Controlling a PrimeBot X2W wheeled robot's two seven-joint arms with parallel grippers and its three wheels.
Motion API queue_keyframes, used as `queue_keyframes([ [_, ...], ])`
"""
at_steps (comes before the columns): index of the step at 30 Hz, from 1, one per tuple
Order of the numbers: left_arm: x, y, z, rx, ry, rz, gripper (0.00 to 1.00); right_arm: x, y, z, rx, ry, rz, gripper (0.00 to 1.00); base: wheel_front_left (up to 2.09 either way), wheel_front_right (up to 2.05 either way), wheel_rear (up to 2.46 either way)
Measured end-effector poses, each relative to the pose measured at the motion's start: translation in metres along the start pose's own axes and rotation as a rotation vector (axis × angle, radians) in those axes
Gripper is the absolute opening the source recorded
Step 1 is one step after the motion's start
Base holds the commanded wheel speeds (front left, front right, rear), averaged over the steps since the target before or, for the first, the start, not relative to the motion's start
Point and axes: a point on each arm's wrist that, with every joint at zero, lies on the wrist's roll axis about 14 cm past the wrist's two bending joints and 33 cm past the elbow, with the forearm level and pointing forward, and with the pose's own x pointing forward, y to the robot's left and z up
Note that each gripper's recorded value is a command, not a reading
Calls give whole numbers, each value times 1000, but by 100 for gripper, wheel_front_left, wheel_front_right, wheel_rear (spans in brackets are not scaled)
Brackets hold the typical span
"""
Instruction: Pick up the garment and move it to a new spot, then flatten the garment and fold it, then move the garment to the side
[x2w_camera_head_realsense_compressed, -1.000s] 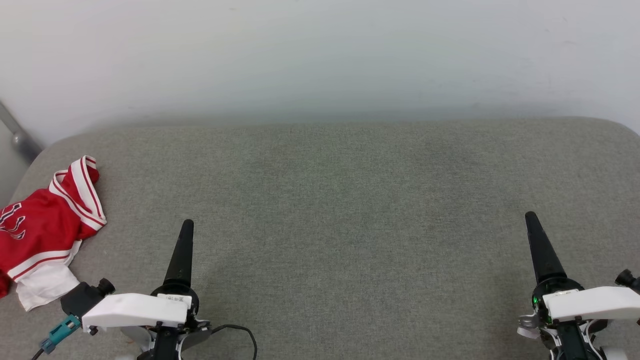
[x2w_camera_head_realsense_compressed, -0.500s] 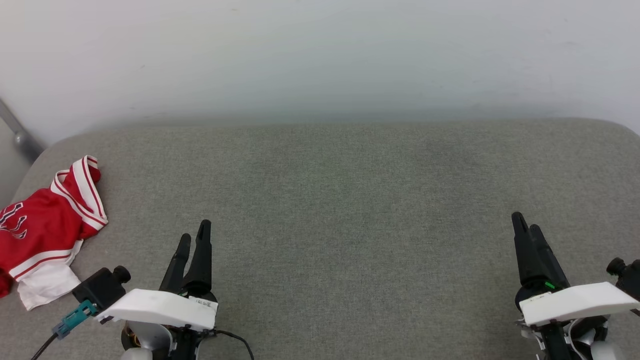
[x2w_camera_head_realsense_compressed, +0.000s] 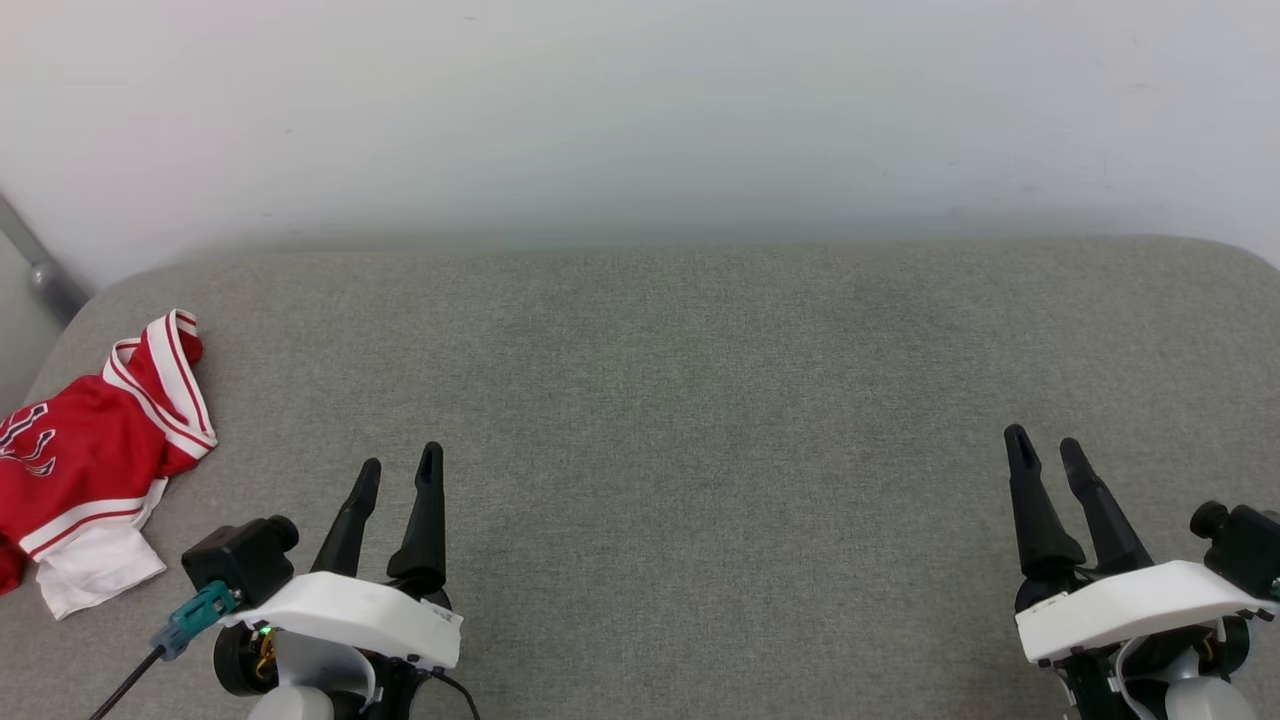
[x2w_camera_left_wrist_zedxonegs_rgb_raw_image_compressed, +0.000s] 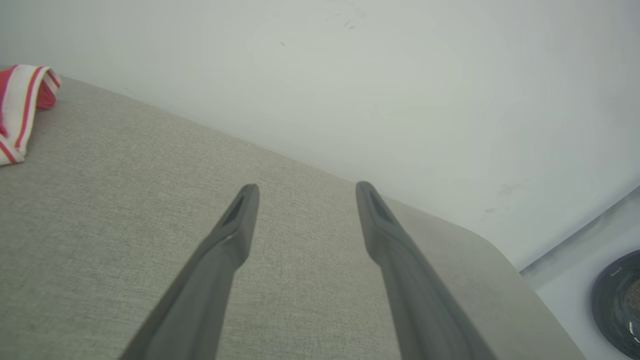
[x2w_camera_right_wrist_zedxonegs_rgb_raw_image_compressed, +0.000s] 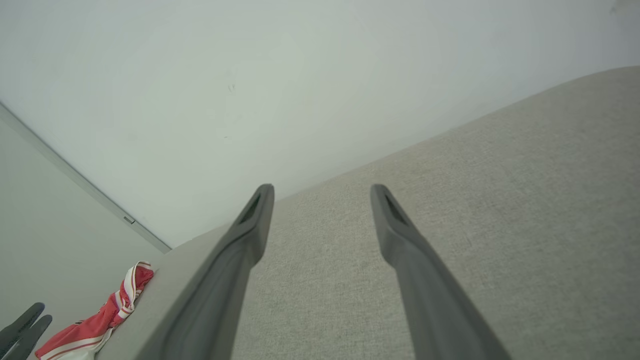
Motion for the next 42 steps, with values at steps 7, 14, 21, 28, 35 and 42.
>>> queue_keyframes([
  [7,2,-6,1,116,-7,-18,100,0,4,1,-96,5,16,100,0,0,0],
  [14,2,-9,2,220,-14,-30,100,-1,8,0,-185,14,29,100,0,0,0],
  [21,2,-9,2,302,-20,-31,100,-2,10,-1,-265,23,38,100,0,0,0],
  [28,2,-9,2,360,-30,-36,100,-1,14,0,-327,21,51,100,0,0,0],
  [35,1,-9,1,406,-36,-39,100,-1,17,-1,-385,22,61,100,0,0,0],
  [42,0,-7,0,427,-43,-35,100,-1,18,1,-423,16,66,100,0,0,0],
])
